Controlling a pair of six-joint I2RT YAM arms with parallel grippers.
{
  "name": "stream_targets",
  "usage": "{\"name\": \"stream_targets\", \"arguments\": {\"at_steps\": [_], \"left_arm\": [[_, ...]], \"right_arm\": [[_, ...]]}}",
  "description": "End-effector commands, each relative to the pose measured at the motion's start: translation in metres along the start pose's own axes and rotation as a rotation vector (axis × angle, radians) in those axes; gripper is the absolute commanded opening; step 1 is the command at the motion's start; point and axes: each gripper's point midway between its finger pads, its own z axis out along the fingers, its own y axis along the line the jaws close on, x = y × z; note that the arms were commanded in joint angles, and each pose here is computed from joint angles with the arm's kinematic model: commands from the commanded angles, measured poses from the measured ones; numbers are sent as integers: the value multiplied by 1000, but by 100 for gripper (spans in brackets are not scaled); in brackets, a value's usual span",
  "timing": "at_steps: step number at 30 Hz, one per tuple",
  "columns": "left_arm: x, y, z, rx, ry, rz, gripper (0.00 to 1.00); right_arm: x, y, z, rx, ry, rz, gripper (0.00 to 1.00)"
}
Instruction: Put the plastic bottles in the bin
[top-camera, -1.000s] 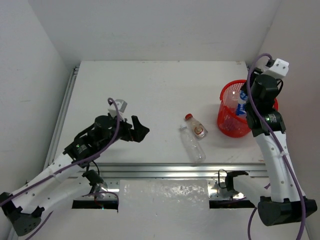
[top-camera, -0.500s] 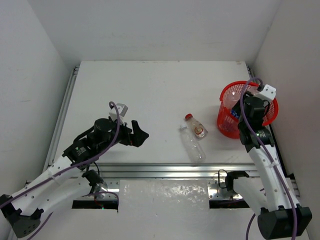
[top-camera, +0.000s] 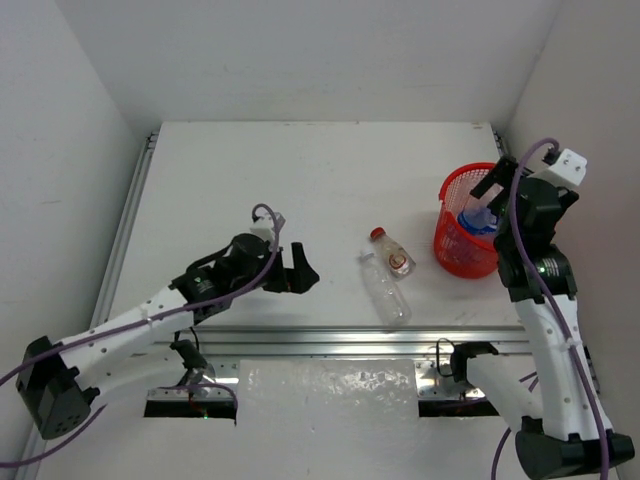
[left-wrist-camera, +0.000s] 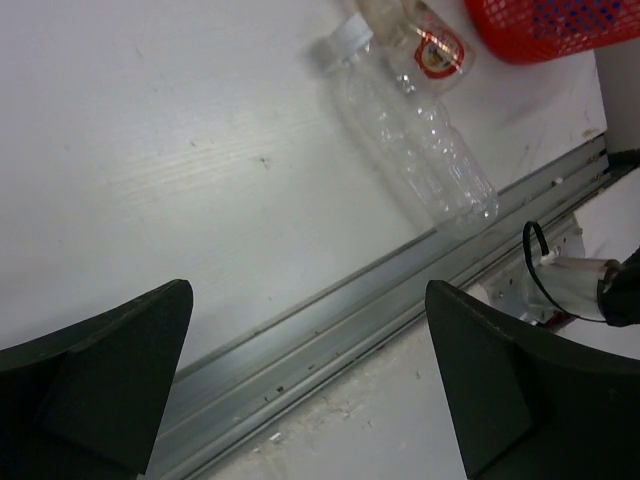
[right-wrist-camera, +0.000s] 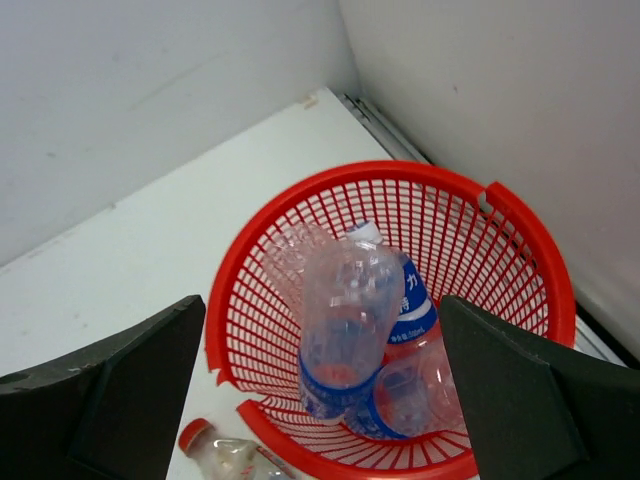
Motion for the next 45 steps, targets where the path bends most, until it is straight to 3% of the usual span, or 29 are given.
{"name": "stream_targets", "arguments": {"at_steps": [1, 4, 9, 15, 19, 25, 28, 29, 30, 33, 35, 36, 37, 39, 40, 41, 42, 43, 44, 45], "left_arm": [[-14, -32, 16, -2, -104, -163, 100], [7, -64, 37, -80, -91, -225, 100], [35, -78, 75, -336, -62, -266, 100], [64, -126, 139, -452, -12, -274, 99], [76, -129, 167, -512, 1, -262, 95], [103, -103, 191, -614, 47, -231, 90], [105, -64, 193, -679, 46, -238, 77], [105, -56, 188, -697, 35, -238, 77], [102, -49, 182, -711, 21, -241, 58], [87, -21, 138, -761, -82, -269, 19], [70, -3, 102, -757, -167, -302, 0], [61, -1, 92, -733, -201, -319, 0], [45, 6, 70, -700, -249, -270, 0], [19, -9, 64, -564, -319, -243, 0], [9, -2, 45, -521, -320, -94, 0], [2, -6, 42, -459, -334, -62, 0], [-23, -32, 42, -307, -405, -104, 0], [-21, -26, 30, -202, -366, -23, 0], [-45, -54, 21, -13, -448, -66, 0], [-42, -76, 10, 174, -413, 6, 0]], "right_arm": [[-25, 2, -25, -72, -34, -16, 99], [-26, 13, -41, -172, 16, -51, 99], [-6, 24, -66, -305, 102, -54, 99], [1, 12, -78, -303, 101, -66, 99], [-1, 6, -83, -297, 80, -60, 99], [3, 11, -85, -334, 82, -59, 99], [10, 20, -86, -379, 104, -57, 99], [10, 20, -87, -382, 104, -55, 99], [9, 22, -87, -391, 102, -48, 99], [13, 42, -97, -517, 110, -24, 99], [23, 77, -119, -746, 183, 13, 99], [29, 98, -124, -868, 201, 31, 99], [38, 122, -155, -1105, 286, 45, 99], [47, 149, -171, -1316, 392, 137, 99], [50, 155, -179, -1380, 433, 158, 99], [56, 163, -195, -1467, 485, 166, 99], [57, 169, -197, -1492, 458, 151, 99], [65, 181, -202, -1505, 450, 123, 99], [65, 187, -208, -1541, 429, 108, 99], [68, 194, -211, -1579, 429, 102, 99]]}}
